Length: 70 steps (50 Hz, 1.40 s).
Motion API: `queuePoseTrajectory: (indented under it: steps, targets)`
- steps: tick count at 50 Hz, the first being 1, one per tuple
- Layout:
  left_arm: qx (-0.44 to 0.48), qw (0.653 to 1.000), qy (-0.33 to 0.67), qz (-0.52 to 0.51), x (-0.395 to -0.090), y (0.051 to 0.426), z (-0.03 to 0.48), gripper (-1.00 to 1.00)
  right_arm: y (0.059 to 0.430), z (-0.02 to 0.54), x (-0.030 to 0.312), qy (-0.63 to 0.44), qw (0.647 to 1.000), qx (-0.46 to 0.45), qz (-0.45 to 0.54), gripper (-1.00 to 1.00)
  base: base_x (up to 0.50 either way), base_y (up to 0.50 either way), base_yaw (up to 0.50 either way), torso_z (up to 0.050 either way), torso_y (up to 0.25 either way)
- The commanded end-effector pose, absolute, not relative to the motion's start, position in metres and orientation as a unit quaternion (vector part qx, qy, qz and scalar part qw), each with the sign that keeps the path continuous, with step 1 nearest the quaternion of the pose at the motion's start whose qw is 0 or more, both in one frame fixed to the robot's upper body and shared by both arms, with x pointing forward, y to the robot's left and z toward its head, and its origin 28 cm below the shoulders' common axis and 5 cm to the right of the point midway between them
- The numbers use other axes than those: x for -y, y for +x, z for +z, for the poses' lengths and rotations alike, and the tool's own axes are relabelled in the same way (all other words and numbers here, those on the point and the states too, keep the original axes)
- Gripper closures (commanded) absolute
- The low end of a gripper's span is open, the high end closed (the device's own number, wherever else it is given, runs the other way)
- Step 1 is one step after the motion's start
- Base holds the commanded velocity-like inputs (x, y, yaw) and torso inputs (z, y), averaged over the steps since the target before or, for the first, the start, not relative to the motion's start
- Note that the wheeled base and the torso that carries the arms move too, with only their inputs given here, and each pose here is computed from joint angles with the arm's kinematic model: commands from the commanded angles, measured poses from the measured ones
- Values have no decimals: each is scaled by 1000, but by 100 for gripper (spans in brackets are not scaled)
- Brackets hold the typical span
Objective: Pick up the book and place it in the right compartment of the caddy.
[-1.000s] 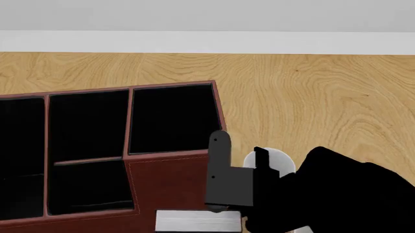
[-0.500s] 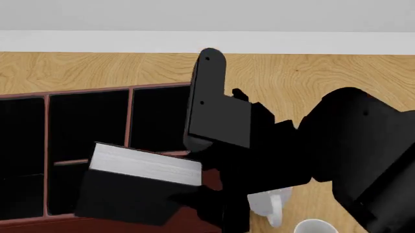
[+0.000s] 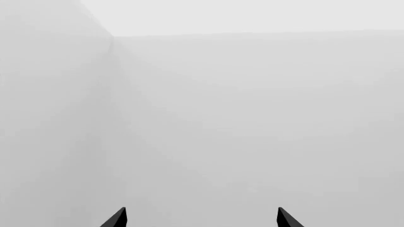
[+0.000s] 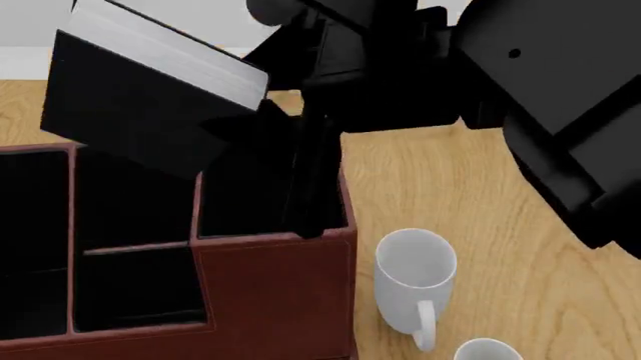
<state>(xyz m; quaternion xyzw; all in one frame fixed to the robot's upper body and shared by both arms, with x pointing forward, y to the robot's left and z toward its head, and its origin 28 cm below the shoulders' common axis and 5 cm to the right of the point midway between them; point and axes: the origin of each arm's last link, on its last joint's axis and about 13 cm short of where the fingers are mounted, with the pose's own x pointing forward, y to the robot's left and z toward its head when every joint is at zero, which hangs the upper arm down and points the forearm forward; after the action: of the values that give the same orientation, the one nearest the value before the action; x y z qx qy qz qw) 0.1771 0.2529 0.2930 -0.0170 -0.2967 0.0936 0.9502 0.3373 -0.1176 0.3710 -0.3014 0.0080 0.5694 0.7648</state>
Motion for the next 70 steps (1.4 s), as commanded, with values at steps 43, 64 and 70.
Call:
queuePoseTrajectory:
  steps: [43, 64, 70]
  targets:
    - [289, 952, -38, 91, -254, 183, 281, -100, 416, 422, 98, -463, 729, -172, 474, 100, 0, 0, 0, 0, 1]
    - [282, 953, -41, 99, -258, 183, 276, -100, 427, 375, 91, -449, 713, -198, 500, 100, 0, 0, 0, 1, 1]
    - [281, 953, -40, 101, -259, 183, 276, -100, 430, 369, 90, -451, 711, -201, 500, 100, 0, 0, 0, 0, 2]
